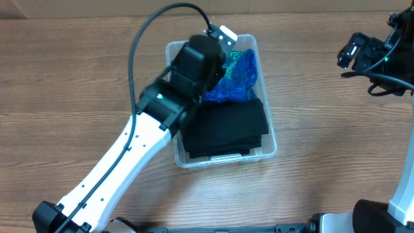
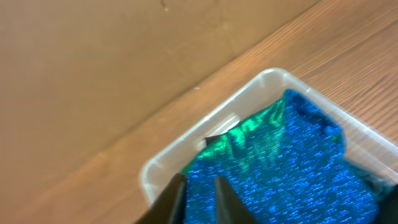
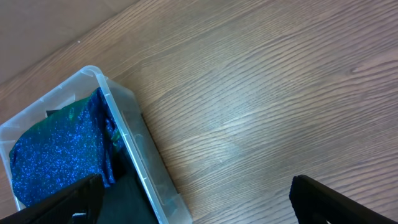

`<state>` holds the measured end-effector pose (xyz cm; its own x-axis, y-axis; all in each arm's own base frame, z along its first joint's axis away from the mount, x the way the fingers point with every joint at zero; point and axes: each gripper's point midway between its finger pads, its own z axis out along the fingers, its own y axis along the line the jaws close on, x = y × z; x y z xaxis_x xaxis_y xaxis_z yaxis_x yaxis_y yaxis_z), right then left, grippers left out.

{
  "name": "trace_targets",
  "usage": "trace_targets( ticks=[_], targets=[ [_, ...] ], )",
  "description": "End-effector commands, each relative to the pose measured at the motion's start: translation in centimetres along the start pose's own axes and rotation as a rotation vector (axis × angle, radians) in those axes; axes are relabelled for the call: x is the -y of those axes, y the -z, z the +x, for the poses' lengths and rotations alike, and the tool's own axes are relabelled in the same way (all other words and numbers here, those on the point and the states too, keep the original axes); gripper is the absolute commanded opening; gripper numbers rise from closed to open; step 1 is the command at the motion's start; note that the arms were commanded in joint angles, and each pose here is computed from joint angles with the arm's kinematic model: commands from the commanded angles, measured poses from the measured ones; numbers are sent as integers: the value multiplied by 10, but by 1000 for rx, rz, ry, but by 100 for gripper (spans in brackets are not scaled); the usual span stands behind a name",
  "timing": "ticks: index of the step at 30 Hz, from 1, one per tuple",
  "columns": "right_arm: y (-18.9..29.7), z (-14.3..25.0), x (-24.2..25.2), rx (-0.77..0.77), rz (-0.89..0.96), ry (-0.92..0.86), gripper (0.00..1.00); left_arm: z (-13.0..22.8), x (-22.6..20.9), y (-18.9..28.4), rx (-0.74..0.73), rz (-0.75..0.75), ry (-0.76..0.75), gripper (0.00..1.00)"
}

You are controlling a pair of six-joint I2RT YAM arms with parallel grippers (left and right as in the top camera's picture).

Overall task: Pack container
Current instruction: 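Release the sequined cloth and press it flat in the bin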

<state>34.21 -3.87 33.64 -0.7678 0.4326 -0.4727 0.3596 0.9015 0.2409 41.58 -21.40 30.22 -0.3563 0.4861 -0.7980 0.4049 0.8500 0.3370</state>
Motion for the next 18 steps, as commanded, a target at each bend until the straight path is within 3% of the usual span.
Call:
trace_targets(
  ticks=[1, 7, 14, 18],
  targets=[
    [8, -3, -1, 29, -8, 6, 100, 3, 21, -16, -6, 216, 167, 10],
    [8, -3, -1, 29, -8, 6, 100, 46, 55, -57, -155, 327, 186, 6],
    [8, -3, -1, 30, -8, 7, 100, 148, 107, -99, -522, 415, 292, 4],
    [8, -3, -1, 29, -8, 6, 100, 184, 117, -110, -634, 411, 281, 4]
  ],
)
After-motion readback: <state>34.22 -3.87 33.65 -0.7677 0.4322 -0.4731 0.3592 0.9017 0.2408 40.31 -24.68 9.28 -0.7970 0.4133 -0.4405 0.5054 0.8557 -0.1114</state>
